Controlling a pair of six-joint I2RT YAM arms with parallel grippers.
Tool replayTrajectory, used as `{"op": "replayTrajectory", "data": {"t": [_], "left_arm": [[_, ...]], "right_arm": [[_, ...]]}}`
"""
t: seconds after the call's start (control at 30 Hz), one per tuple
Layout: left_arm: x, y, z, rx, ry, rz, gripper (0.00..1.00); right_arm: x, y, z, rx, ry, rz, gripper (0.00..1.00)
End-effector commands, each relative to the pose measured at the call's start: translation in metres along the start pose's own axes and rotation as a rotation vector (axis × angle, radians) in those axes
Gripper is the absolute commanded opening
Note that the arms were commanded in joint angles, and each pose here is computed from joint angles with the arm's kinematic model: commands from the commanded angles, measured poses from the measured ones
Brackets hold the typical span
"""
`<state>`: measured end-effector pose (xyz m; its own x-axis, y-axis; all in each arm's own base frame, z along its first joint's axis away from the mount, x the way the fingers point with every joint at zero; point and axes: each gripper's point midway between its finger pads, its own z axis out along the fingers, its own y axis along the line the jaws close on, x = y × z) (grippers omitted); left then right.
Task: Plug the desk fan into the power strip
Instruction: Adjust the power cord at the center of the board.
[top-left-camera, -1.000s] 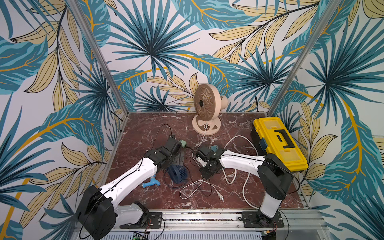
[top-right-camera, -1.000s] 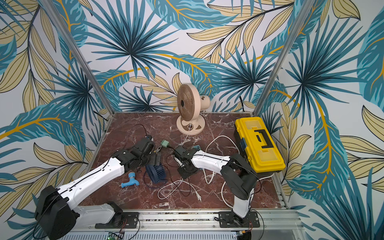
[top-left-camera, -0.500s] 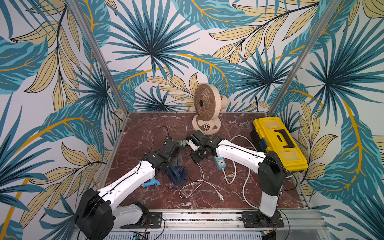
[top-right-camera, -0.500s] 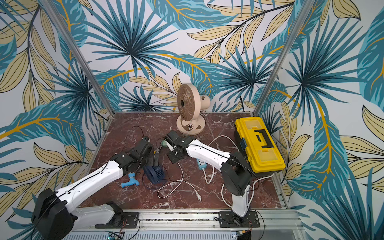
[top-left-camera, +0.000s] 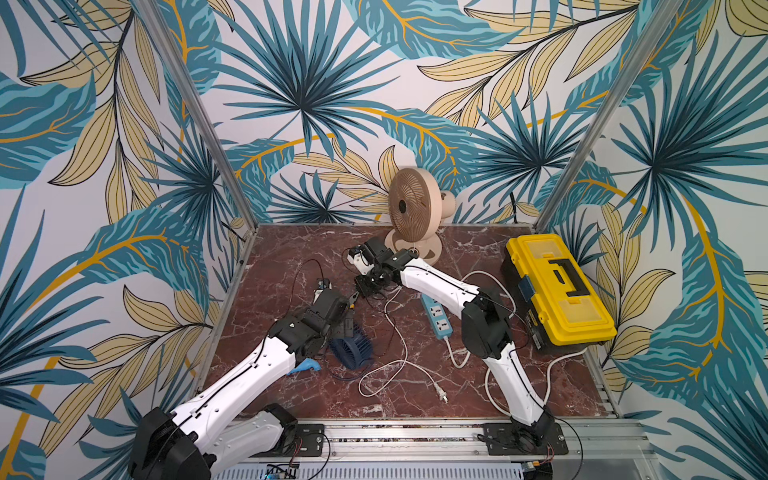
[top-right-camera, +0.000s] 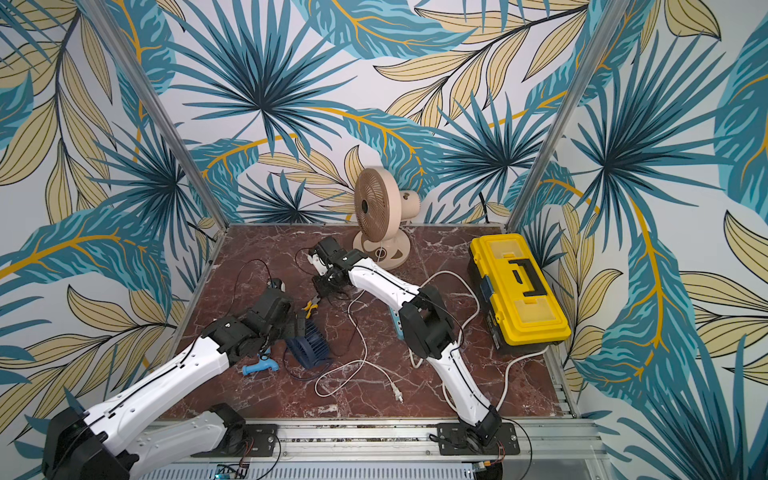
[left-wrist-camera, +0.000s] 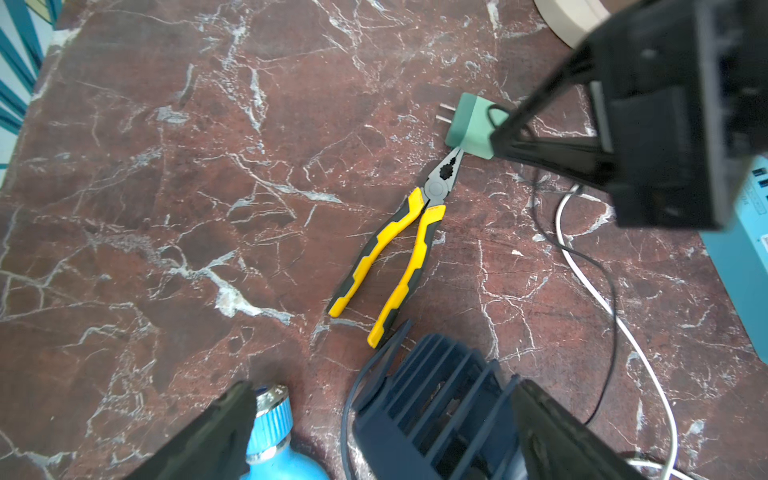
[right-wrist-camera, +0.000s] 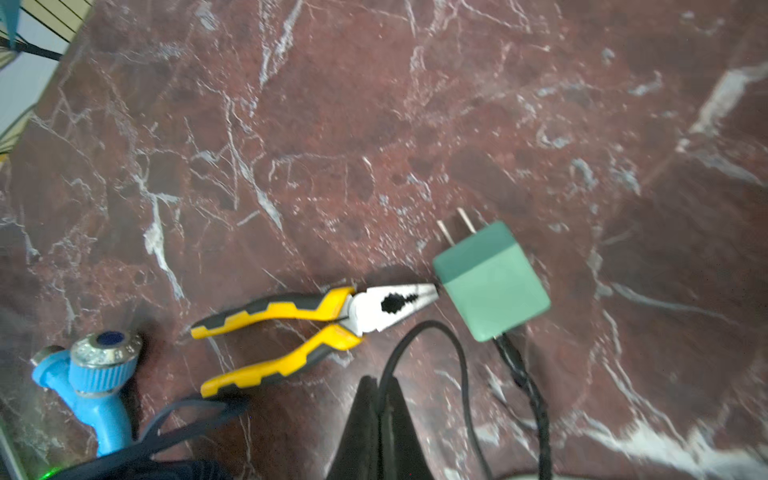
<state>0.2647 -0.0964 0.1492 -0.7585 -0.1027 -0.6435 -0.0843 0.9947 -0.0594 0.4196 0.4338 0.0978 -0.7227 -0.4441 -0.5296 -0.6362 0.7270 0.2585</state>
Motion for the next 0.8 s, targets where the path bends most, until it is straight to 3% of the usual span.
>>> {"op": "replayTrajectory", "data": {"t": [0.0, 0.23, 0.27, 0.33, 0.4, 0.67, 0.77], "left_arm": [[0.003, 0.018, -0.013, -0.04, -0.037, -0.038, 1.0], [-0.001, 0.014, -0.028, -0.026, -0.077, -0.026, 1.0], [-0.002, 0.013, -0.028, -0.029, -0.073, -0.02, 1.0], [-0.003, 0.009, -0.029, -0.028, -0.069, -0.004, 1.0], [-0.007, 0.003, -0.033, -0.019, -0.074, 0.01, 1.0], [-0.026, -0.016, -0.063, 0.006, -0.125, 0.074, 1.0], [-0.03, -0.015, -0.066, -0.001, -0.142, 0.076, 1.0]], "right_arm": [[-0.021, 0.024, 0.003, -0.118, -0.062, -0.028, 0.0], [-0.018, 0.019, 0.027, -0.134, -0.056, -0.025, 0.0], [-0.012, 0.015, 0.031, -0.119, -0.04, -0.023, 0.1], [-0.002, 0.004, 0.035, -0.068, -0.004, -0.028, 0.42], [0.0, -0.003, 0.027, -0.021, 0.011, -0.041, 0.57], [-0.014, 0.003, -0.073, 0.064, -0.07, -0.038, 0.95], [-0.002, -0.001, -0.112, 0.112, -0.083, -0.01, 1.0]]}}
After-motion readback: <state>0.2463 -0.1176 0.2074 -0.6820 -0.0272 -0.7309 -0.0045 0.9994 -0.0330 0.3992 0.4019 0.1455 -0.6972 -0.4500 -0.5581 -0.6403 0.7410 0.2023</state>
